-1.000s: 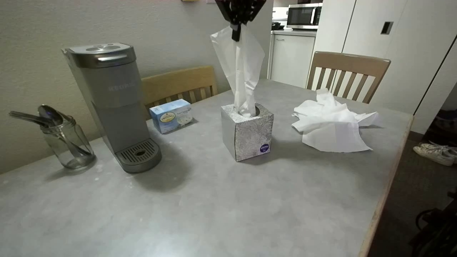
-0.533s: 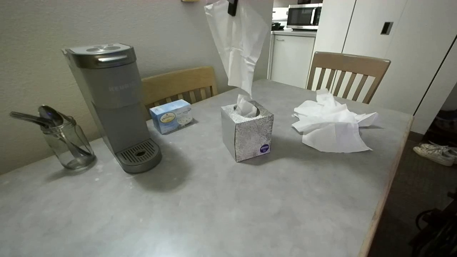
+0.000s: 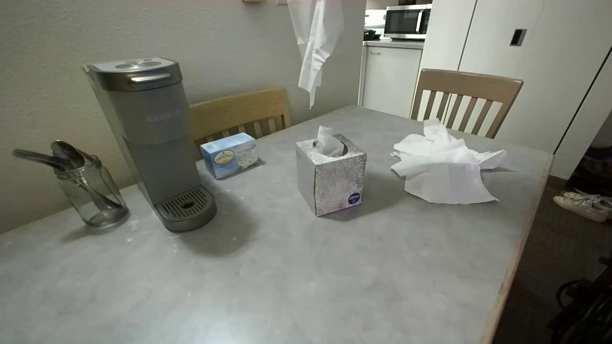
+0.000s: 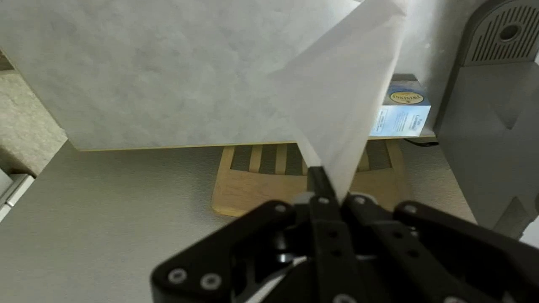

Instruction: Pick up three tissue papers from the box and put it on the table.

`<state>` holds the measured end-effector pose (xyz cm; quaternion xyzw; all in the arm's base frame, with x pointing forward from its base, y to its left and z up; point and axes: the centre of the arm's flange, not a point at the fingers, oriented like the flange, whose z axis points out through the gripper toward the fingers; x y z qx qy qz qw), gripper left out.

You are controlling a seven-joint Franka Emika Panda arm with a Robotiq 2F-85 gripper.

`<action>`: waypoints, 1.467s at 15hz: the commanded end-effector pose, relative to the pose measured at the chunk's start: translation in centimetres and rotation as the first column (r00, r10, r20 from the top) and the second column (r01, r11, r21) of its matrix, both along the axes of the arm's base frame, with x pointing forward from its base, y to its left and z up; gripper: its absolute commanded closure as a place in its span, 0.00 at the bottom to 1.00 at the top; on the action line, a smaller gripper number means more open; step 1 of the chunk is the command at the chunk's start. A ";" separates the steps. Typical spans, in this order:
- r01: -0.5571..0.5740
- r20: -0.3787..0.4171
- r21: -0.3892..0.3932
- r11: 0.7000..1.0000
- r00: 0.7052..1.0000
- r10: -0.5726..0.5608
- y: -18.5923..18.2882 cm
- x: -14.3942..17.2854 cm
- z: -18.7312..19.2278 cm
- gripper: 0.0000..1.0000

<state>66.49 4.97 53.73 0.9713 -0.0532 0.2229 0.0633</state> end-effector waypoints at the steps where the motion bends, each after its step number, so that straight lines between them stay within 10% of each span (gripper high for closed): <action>1: 0.037 0.011 -0.012 0.999 0.999 -0.037 -2.7 -1.0 0.8 1.00; 22: 0.089 -0.106 -0.001 0.996 0.990 -0.089 -24.7 -5.3 -12.6 1.00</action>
